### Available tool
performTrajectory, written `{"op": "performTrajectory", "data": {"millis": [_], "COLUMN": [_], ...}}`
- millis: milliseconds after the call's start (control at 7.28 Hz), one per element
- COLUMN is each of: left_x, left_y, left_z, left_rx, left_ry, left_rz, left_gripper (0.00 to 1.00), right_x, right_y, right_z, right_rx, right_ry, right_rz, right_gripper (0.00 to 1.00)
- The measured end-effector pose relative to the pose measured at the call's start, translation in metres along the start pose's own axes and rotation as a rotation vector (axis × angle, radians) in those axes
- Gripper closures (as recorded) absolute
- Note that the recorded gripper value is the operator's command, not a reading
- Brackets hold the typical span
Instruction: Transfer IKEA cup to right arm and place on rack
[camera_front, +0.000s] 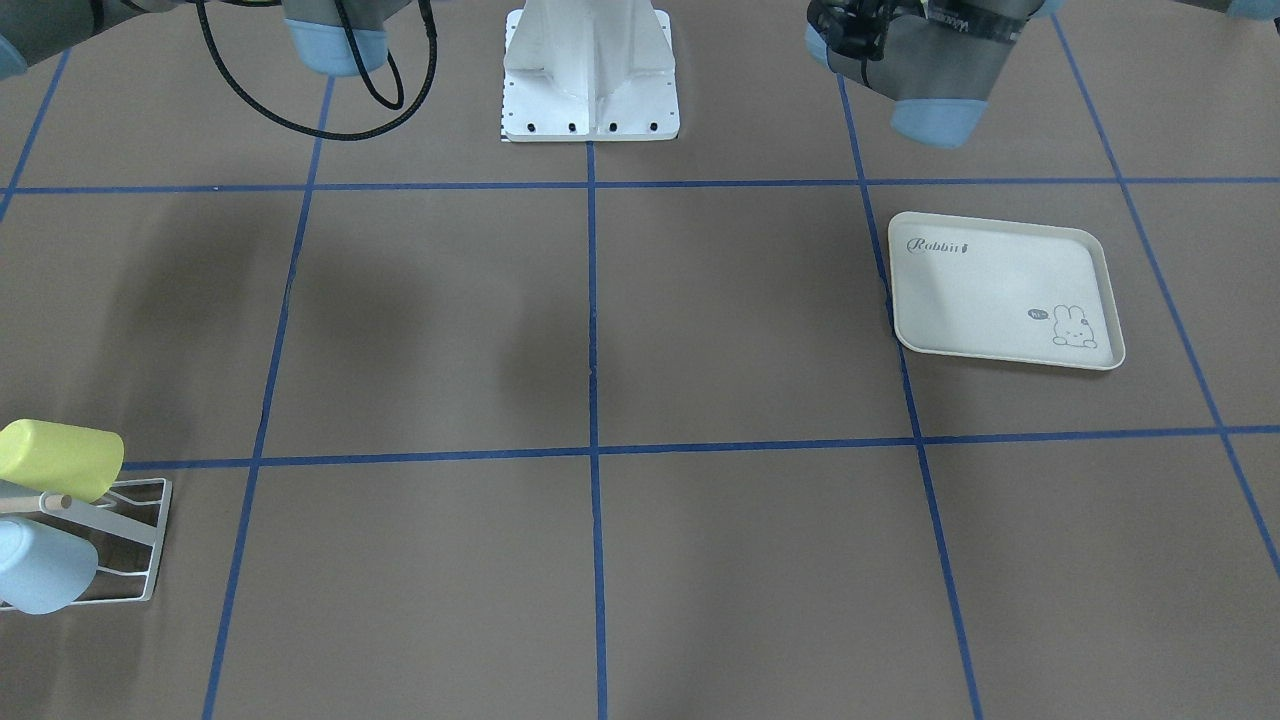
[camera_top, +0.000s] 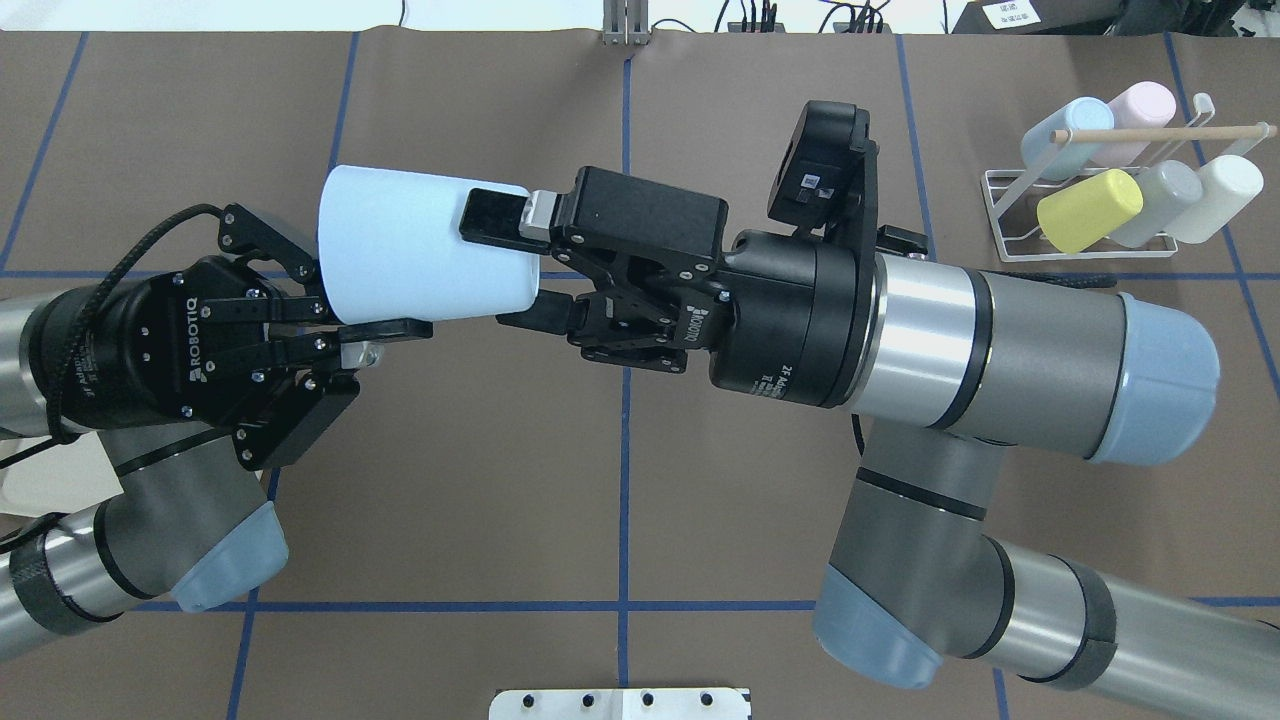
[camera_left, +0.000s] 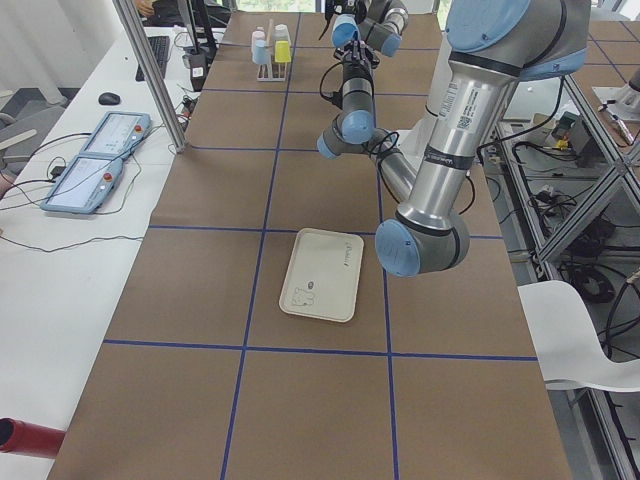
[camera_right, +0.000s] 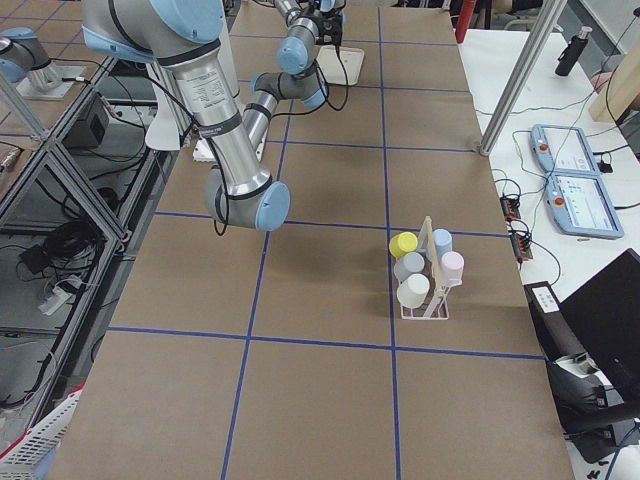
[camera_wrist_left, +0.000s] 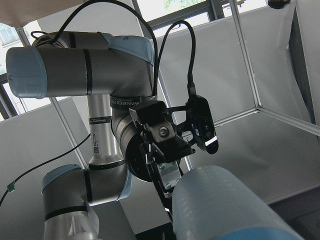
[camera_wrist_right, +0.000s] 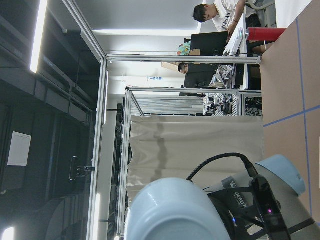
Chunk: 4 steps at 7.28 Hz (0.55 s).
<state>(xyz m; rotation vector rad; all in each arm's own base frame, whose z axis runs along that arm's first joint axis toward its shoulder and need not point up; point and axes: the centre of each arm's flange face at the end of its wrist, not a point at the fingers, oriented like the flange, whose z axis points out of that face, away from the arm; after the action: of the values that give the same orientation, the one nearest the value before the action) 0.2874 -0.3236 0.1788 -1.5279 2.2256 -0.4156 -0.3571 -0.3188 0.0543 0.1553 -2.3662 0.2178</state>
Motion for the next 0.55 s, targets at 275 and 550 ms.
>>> {"op": "performTrajectory", "data": {"millis": [275, 550], "left_x": [-0.0042, -0.0062], "left_y": [-0.0014, -0.0022], "left_z": [0.0017, 0.0028], "left_rx": [-0.002, -0.002], "left_ry": [-0.007, -0.009], "left_rz": [-0.007, -0.011], "left_gripper": [1.0, 1.0], "right_x": [-0.0004, -0.0006], "right_y": [0.0, -0.0001], "right_z": [0.0003, 0.0004], "right_rx": [0.001, 0.002], "right_ry": [-0.001, -0.002], "right_rz": [0.0, 0.0], "right_gripper": [0.04, 0.35]}}
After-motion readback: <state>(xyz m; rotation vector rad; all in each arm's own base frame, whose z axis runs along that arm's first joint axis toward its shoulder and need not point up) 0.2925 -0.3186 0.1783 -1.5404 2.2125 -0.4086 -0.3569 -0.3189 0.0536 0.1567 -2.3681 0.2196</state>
